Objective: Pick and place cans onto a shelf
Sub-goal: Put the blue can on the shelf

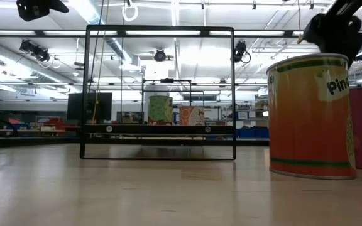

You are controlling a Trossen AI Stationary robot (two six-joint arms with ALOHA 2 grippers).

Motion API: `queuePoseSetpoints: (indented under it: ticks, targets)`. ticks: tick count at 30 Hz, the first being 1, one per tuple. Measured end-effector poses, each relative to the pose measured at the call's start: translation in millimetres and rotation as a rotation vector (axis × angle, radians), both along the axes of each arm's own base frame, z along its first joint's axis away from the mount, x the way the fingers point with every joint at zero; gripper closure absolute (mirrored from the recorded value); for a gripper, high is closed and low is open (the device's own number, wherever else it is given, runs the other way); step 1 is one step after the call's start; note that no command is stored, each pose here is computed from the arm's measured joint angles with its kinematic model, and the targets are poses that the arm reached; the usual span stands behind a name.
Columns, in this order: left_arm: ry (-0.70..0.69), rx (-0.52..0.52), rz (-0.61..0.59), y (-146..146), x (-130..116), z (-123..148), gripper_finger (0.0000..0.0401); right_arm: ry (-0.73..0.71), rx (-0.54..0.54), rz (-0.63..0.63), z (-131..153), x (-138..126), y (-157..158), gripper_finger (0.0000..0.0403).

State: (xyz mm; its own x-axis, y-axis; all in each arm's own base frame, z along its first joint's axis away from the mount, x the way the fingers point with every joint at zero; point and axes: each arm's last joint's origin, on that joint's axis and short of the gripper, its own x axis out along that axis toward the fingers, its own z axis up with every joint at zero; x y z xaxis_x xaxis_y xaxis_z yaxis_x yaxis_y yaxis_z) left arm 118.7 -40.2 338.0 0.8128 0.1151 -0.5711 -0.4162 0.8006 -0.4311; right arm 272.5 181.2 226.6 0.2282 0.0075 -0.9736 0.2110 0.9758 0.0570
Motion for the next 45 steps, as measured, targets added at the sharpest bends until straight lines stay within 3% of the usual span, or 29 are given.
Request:
queuePoseSetpoints:
  ticks: [24, 32, 36, 45]
  targets:
    - [0.003, 0.0, 0.001, 0, 0, 0, 0.026, -0.084, 0.011, -0.005, -26, 39, -11, 0.0005]
    - [0.005, 0.001, 0.001, 0, 0, 0, 0.026, -0.068, 0.044, -0.008, -25, 41, -16, 0.0067]
    - [0.006, 0.001, 0.001, 0, 0, 0, 0.026, -0.07, 0.099, -0.001, -12, 38, -21, 0.0085]
    - [0.005, -0.005, 0.004, 0, 0, -1, 0.026, -0.188, 0.179, 0.03, 54, 8, -48, 0.0068]
